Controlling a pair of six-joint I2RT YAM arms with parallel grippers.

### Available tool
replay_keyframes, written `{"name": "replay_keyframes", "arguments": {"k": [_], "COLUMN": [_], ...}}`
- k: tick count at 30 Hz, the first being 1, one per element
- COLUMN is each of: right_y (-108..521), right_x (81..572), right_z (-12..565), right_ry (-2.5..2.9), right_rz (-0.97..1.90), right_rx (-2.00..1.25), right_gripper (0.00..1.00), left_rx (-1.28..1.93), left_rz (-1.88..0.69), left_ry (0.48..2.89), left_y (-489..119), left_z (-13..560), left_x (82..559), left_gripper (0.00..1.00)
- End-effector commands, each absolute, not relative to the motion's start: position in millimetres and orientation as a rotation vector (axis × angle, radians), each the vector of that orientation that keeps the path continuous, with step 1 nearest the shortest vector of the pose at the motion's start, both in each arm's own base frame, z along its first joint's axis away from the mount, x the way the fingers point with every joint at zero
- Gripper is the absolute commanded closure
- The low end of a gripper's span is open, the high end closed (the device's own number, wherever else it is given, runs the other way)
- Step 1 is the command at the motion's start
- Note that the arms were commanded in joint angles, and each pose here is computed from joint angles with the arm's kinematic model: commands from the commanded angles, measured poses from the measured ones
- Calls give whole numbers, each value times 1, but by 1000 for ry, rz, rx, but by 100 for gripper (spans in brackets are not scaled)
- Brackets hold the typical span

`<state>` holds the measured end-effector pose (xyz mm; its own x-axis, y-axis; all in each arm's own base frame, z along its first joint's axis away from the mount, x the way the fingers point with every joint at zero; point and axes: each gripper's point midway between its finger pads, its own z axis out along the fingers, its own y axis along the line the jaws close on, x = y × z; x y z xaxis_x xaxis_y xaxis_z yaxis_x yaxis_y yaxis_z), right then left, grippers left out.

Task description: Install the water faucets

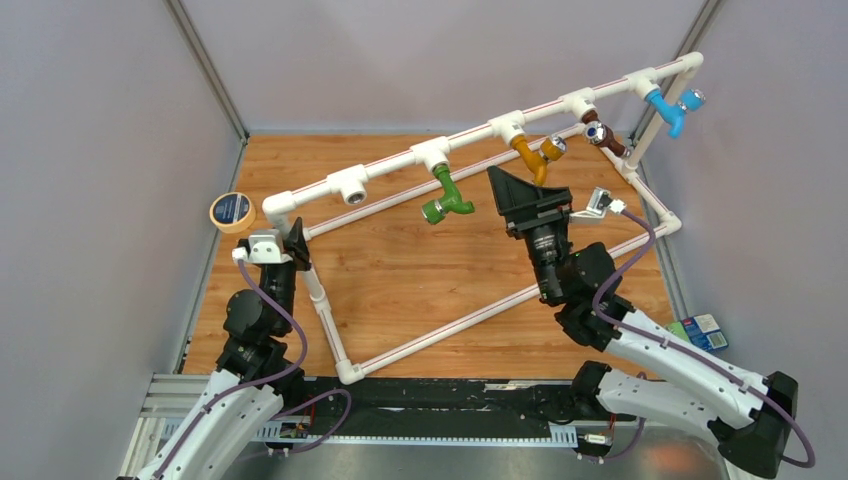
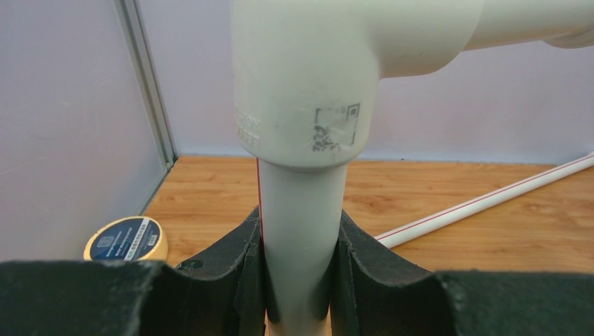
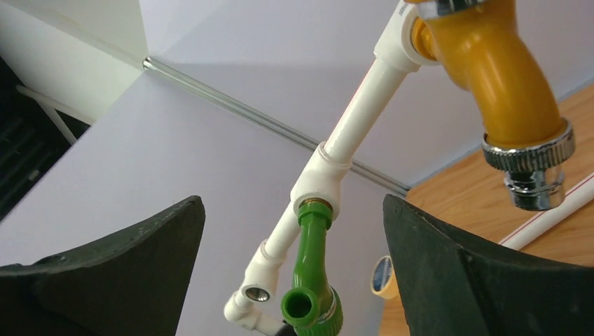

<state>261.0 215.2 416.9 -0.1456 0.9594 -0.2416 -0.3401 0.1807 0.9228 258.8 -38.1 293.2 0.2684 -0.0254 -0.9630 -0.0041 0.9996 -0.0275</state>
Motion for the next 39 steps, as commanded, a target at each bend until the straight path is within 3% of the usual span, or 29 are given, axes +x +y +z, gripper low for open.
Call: {"name": "replay_keyframes", "arguments": {"k": [1, 9, 17, 24, 30, 39], "right_y": [209, 215, 224, 250, 275, 292], "right_x": [243, 226, 233, 248, 265, 274], "right_z": [425, 435, 407, 418, 413, 407], "right_ry": [1212, 1053, 672, 484, 430, 606], "right_rz": [1027, 198, -438, -713, -786, -572], "right_rx": [287, -776, -1396, -1499, -1522, -1312], "right_gripper": [0, 0, 0, 0, 7, 40], "left_rx": [-36, -28, -26, -29, -29, -37], "left_rz": [8, 3, 6, 9, 8, 7], "left_ry": [1337, 1341, 1344, 1341, 1340, 1329], "left_y": [-35, -37, -37, -36, -36, -34], "left_z": [286, 286, 285, 286, 286, 289], "left_x": [261, 262, 262, 262, 261, 259], "left_gripper": [100, 100, 100, 100, 100, 100]}}
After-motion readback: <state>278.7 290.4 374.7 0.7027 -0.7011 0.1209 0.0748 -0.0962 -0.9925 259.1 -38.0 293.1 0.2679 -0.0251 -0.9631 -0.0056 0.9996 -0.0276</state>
